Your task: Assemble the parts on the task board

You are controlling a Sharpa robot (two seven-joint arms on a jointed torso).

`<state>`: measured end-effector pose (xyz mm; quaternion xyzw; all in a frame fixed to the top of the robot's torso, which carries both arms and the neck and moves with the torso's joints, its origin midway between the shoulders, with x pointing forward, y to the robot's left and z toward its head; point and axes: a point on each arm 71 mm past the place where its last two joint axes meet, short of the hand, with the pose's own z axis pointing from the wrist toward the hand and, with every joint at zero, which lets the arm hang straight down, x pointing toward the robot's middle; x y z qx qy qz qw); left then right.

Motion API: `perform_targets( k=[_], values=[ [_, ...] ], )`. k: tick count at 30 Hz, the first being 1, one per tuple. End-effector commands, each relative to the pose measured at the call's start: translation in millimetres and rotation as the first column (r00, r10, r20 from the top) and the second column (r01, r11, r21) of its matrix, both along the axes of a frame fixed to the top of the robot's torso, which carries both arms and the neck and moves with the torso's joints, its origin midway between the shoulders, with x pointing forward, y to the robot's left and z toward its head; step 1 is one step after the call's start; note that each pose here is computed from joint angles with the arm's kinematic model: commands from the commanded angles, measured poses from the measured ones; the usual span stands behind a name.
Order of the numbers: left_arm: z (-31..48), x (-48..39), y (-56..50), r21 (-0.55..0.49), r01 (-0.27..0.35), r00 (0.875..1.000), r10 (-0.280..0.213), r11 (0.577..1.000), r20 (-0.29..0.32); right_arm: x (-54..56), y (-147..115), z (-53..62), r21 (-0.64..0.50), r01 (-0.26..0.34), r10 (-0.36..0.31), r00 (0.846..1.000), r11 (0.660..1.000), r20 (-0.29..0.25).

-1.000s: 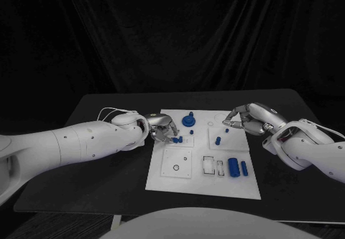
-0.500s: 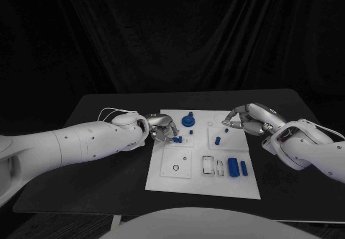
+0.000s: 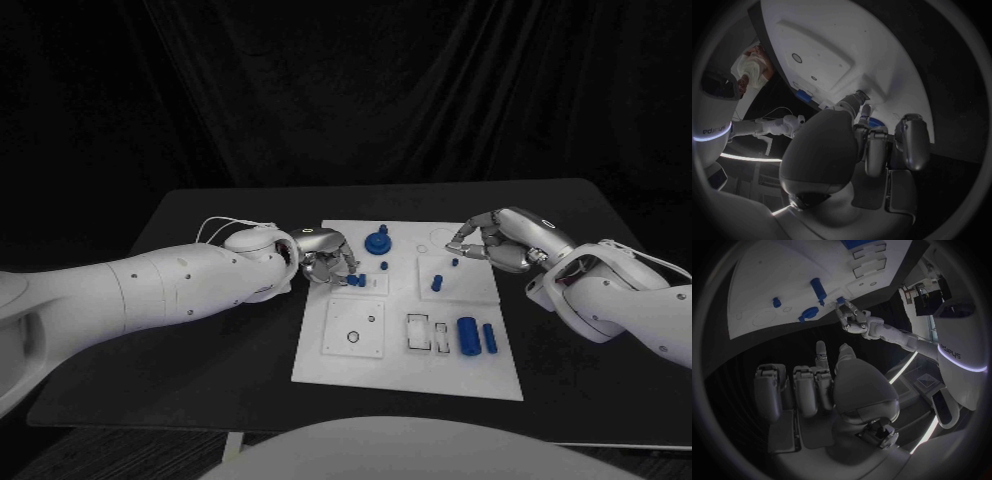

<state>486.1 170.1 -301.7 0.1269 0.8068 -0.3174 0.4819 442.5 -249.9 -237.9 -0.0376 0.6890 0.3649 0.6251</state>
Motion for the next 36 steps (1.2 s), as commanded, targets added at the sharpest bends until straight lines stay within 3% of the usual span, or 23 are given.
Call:
perform_targets(
  k=[1, 17, 28, 36],
  values=[
    [-6.8, -6.6, -4.9, -0.003, 0.039, 0.999, -0.039, 0.999, -0.025, -0.5, 0.1, -1.7, -0.005, 0.006, -0.006, 1.000, 1.000, -0.012],
    [-5.1, -5.5, -4.3, -0.025, 0.044, 0.999, -0.044, 0.999, 0.006, -0.2, 0.7, -2.6, -0.008, 0.005, -0.005, 1.000, 1.000, -0.018],
    [1.9, -7.7, -1.9, -0.078, 0.061, 0.995, -0.055, 0.995, 0.080, -0.4, -0.1, -2.9, -0.010, 0.008, -0.008, 1.000, 1.000, -0.024],
    [2.5, -8.9, -2.1, -0.083, 0.065, 0.995, -0.058, 0.994, 0.082, -0.3, 0.2, -3.3, -0.012, 0.007, -0.007, 1.000, 1.000, -0.028]
  ],
)
